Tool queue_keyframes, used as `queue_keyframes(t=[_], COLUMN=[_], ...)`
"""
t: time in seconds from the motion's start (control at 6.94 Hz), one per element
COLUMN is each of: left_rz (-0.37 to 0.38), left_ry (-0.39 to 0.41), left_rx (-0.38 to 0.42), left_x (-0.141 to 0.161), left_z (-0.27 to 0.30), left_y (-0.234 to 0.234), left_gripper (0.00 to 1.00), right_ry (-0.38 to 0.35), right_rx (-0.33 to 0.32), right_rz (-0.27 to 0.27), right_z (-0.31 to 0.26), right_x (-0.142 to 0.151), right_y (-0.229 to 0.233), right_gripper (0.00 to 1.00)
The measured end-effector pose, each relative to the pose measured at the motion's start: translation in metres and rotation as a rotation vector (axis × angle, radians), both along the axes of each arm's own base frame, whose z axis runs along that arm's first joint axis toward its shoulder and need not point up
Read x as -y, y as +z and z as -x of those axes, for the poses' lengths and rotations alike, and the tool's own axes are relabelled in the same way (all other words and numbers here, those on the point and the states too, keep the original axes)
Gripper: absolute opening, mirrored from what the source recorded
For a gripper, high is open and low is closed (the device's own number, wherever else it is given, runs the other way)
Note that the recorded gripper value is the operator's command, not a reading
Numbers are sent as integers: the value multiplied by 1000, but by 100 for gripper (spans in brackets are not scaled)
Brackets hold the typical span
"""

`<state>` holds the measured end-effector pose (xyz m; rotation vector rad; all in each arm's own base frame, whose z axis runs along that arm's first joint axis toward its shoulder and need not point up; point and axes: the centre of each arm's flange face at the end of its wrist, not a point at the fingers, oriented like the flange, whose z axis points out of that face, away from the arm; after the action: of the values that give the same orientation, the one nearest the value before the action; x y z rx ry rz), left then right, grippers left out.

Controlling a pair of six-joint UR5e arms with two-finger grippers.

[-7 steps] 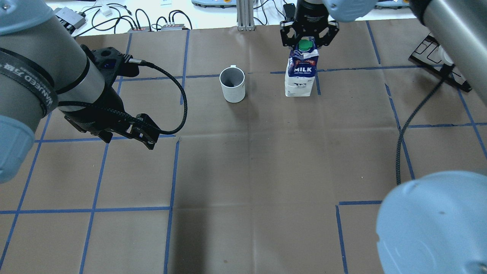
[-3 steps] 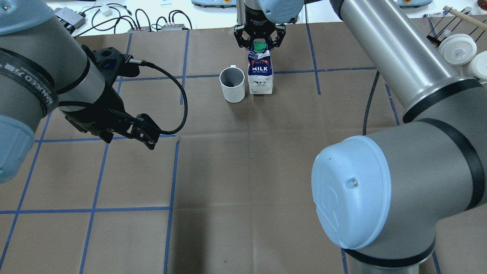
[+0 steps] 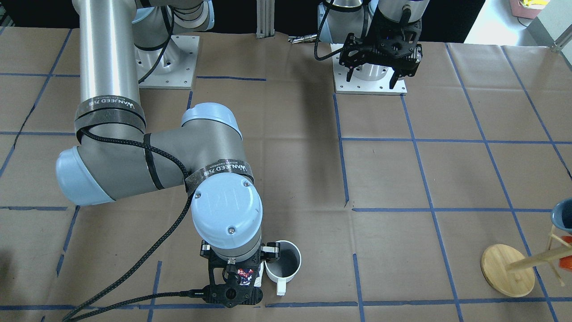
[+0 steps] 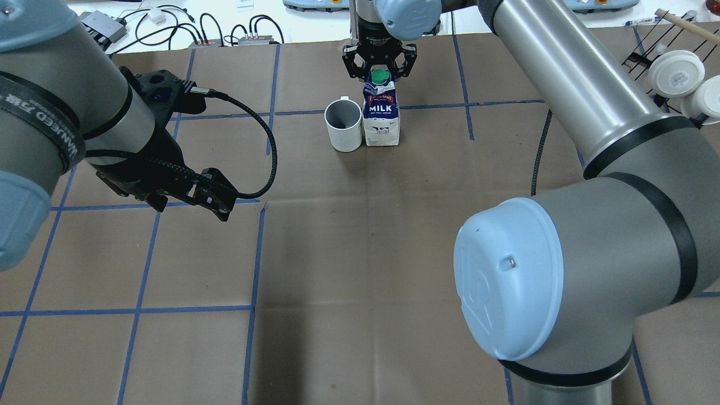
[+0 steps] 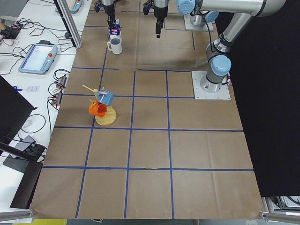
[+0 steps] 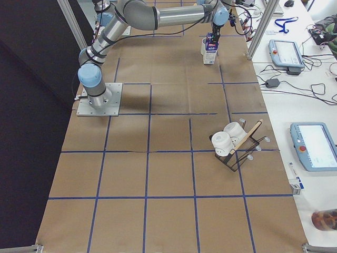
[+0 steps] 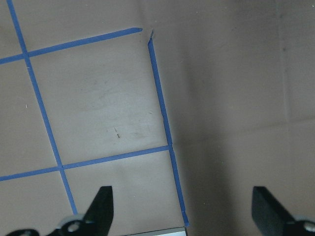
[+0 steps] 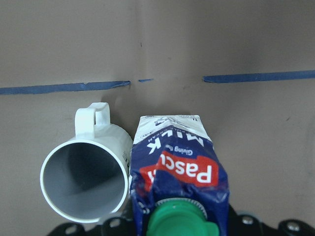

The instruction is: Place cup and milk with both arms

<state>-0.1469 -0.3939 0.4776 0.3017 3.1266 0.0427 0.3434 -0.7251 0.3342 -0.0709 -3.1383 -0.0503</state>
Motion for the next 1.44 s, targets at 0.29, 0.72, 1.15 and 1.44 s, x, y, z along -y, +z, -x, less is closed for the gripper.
queue_keyframes(t=[0.29, 0.72, 1.15, 1.44], left_rz=[-1, -3, -8, -7], left_ry=[0, 1, 2, 4], left_rx=[-2, -3, -3, -3], left_x=[0, 2, 3, 3], left_z=[0, 1, 1, 1], left_y=[0, -1, -3, -2], left_gripper=[100, 100, 100, 100], right_ry=[0, 0, 84, 121], right_rx=[-3, 0, -23, -53], right_rz=[-10, 12, -2, -113], right_z=[0, 9, 52, 105], right_x=[-1, -1, -27, -61], right_y=[-2, 19, 94, 140], right_gripper=[100, 100, 97, 97])
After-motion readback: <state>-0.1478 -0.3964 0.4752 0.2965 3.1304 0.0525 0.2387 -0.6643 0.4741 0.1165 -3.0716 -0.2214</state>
